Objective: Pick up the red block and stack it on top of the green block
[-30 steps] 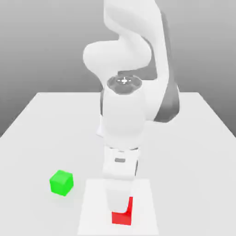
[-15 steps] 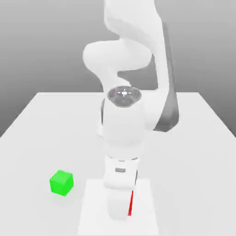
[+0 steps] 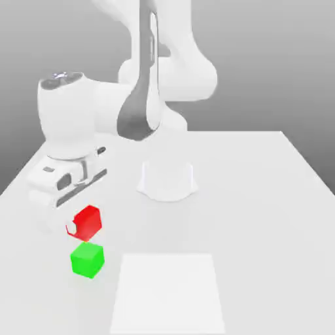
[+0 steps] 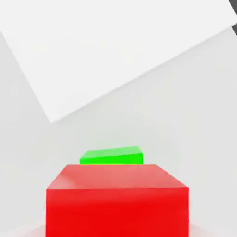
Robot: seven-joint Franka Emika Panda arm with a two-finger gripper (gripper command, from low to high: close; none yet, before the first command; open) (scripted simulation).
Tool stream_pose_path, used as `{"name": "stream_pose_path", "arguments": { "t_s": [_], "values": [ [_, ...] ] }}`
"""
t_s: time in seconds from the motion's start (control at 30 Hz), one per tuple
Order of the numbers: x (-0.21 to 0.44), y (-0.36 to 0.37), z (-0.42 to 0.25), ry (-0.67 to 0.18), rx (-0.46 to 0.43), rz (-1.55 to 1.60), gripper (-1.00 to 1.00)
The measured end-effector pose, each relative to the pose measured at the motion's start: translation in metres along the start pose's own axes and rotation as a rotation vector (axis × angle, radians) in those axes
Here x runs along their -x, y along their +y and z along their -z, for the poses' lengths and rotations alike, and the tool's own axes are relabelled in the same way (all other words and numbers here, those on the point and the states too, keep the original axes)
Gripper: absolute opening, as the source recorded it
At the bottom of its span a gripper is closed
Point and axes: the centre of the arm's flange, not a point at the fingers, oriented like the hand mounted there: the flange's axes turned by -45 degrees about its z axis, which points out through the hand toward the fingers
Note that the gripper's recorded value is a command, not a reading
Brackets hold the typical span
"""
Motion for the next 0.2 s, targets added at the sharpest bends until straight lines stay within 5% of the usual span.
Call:
{"name": "stream_pose_path", "arguments": {
  "t_s": [0.1, 0.13, 0.2],
  "values": [
    [0.002, -0.002, -0.022, -0.004, -0.001, -0.003, -1.00],
    [0.003, -0.003, -0.028, -0.005, -0.001, -0.005, 1.00],
    [0.003, -0.003, -0.028, -0.005, -0.001, -0.005, 1.00]
  ]
}}
